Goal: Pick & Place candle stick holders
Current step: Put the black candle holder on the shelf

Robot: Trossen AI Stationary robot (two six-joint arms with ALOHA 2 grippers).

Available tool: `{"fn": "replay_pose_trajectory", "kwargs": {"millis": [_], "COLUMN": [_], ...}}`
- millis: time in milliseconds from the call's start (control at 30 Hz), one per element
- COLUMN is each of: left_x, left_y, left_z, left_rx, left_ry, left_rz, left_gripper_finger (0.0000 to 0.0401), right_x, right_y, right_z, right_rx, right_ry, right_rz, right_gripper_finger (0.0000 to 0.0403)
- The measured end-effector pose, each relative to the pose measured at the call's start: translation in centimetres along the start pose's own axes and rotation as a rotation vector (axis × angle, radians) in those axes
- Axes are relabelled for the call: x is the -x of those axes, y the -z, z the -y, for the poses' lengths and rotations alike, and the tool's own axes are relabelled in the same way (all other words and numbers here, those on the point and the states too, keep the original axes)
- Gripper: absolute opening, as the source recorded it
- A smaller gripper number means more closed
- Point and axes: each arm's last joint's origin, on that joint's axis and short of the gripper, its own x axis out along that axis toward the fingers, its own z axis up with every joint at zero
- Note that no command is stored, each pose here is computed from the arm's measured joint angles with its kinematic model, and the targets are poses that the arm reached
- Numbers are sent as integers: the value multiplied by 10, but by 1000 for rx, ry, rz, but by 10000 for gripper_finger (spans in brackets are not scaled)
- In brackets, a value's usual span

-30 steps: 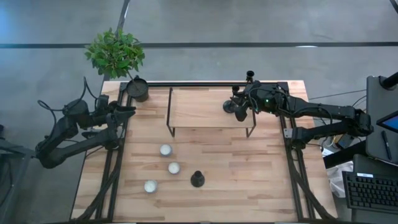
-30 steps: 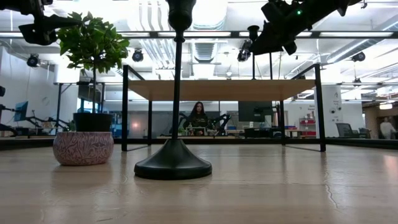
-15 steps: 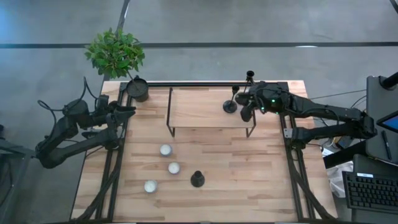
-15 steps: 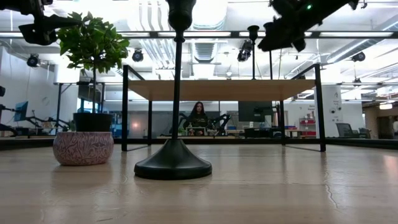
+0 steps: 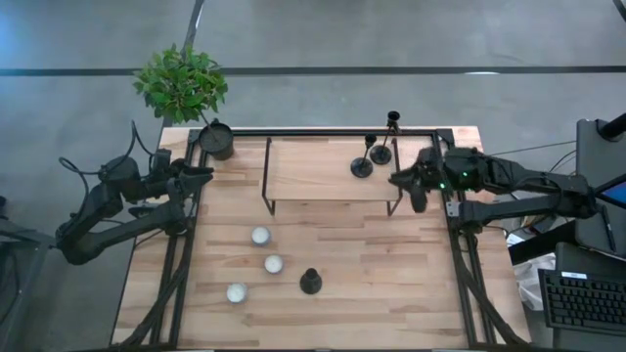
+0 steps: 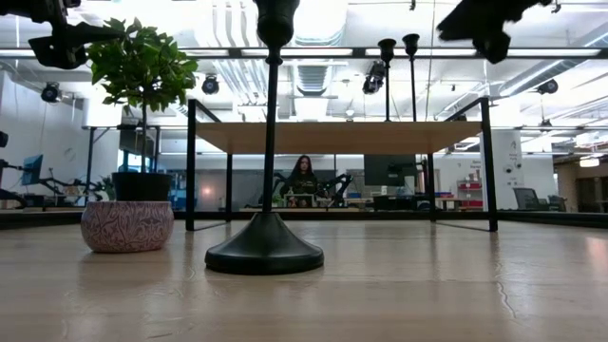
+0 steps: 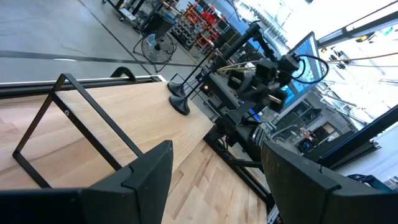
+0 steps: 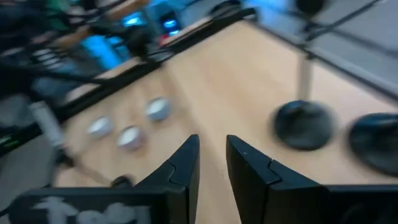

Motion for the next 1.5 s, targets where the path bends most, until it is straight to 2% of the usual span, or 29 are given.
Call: {"fn": "replay_pose_trajectory", "kwargs": {"millis": [267, 567, 700, 933, 1167, 1267, 1367, 1500], "left_x": [0, 0, 0, 0, 0, -2, -3, -4], "left_y": [0, 0, 0, 0, -2, -5, -5, -4], "left_z": [0, 0, 0, 0, 0, 2, 2, 3], "left_rx": [0, 0, 0, 0, -4, 49, 0, 90], "left_ry": [0, 0, 0, 0, -14, -12, -1, 40], "left_rz": [0, 0, 0, 0, 35, 69, 47, 3], "left_gripper_finger": [241, 241, 241, 241, 241, 241, 241, 241], "right_x": [0, -5, -6, 0, 5, 4, 3, 1], "right_y": [14, 37, 44, 50, 54, 55, 56, 58], "right_z": [-25, -54, -63, -77, -81, -82, -82, -83], "right_rx": [-38, -60, -57, -37, -83, -91, -83, -74], "right_ry": [-236, -344, -319, -282, -243, -222, -206, -195], "right_rz": [-156, -326, -332, -231, -190, -175, -166, -176], "right_gripper_finger": [51, 34, 25, 9, 8, 8, 8, 8]}}
